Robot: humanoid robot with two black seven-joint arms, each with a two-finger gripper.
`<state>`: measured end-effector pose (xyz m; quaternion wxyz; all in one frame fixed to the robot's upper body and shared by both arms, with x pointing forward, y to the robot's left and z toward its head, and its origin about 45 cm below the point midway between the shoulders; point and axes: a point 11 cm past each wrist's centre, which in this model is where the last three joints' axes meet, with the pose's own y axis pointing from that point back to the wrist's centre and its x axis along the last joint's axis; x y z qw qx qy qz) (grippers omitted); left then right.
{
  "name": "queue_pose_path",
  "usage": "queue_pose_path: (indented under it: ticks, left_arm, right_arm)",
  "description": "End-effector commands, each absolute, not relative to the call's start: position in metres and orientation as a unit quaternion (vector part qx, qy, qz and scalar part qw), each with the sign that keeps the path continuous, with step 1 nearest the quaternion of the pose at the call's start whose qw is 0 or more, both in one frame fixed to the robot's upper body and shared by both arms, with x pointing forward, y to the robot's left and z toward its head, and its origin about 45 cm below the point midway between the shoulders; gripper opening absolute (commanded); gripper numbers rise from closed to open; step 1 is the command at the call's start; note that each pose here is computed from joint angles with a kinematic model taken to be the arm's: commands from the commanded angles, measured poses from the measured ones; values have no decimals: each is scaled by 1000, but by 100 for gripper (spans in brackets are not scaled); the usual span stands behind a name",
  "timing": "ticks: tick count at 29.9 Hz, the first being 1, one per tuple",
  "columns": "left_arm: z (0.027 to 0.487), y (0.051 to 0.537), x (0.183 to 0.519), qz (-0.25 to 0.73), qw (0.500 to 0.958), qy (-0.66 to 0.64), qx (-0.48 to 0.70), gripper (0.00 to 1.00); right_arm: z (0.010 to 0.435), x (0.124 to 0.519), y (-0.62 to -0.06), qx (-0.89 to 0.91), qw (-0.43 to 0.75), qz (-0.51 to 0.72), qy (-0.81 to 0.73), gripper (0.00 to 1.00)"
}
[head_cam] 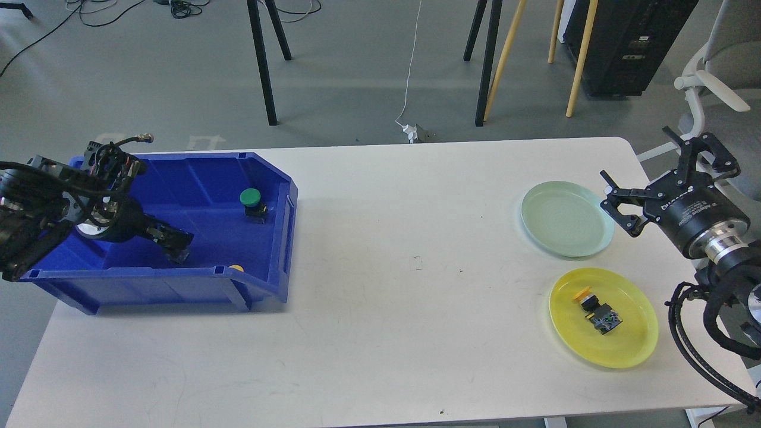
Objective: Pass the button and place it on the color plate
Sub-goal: 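Grasp another green button in the bin with the left gripper, then lift the button and extend the left gripper toward the right gripper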
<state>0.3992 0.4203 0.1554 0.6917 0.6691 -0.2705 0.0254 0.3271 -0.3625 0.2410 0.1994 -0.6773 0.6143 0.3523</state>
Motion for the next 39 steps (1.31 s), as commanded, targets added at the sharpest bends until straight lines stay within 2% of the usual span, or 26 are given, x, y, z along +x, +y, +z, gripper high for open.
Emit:
queue_pose_path:
  ticks: [1, 5, 6, 9, 10, 18, 22, 28, 32, 35, 39]
  left_arm:
    - [149, 422, 396, 22, 691, -264, 672, 62]
    - [144, 426, 390, 19, 691, -258, 675, 53]
    - [144, 426, 390, 18, 691, -257, 675, 46]
    - [145, 429, 389, 19, 690, -256, 677, 9]
    - [145, 428, 390, 21, 691, -257, 675, 6]
    - [158, 421, 397, 27, 696, -273, 664, 3]
    - [208, 398, 418, 59, 713, -322, 620, 3]
    - [290, 326, 424, 111, 784, -389, 471, 3]
    - [335, 265, 428, 157, 844, -396, 327, 3]
    - [333, 215, 432, 162, 888, -357, 239, 3]
    - [299, 169, 438, 169, 922, -293, 188, 3]
  right_arm:
    - [241, 327, -362, -677, 199, 353, 614, 100]
    - [240, 326, -363, -677, 199, 353, 615, 100]
    - [239, 326, -362, -676, 198, 354, 615, 100]
    - [238, 326, -363, -675, 198, 355, 616, 100]
    - [239, 326, -363, -676, 198, 355, 615, 100]
    - [237, 325, -363, -675, 195, 355, 617, 100]
    - [239, 326, -361, -701, 161, 312, 621, 100]
    - [248, 329, -359, -767, 32, 178, 616, 100]
    - [265, 339, -347, -794, 8, 140, 592, 100]
    - [271, 347, -330, -812, 0, 127, 570, 100]
    - [273, 357, -298, -840, -25, 112, 529, 100]
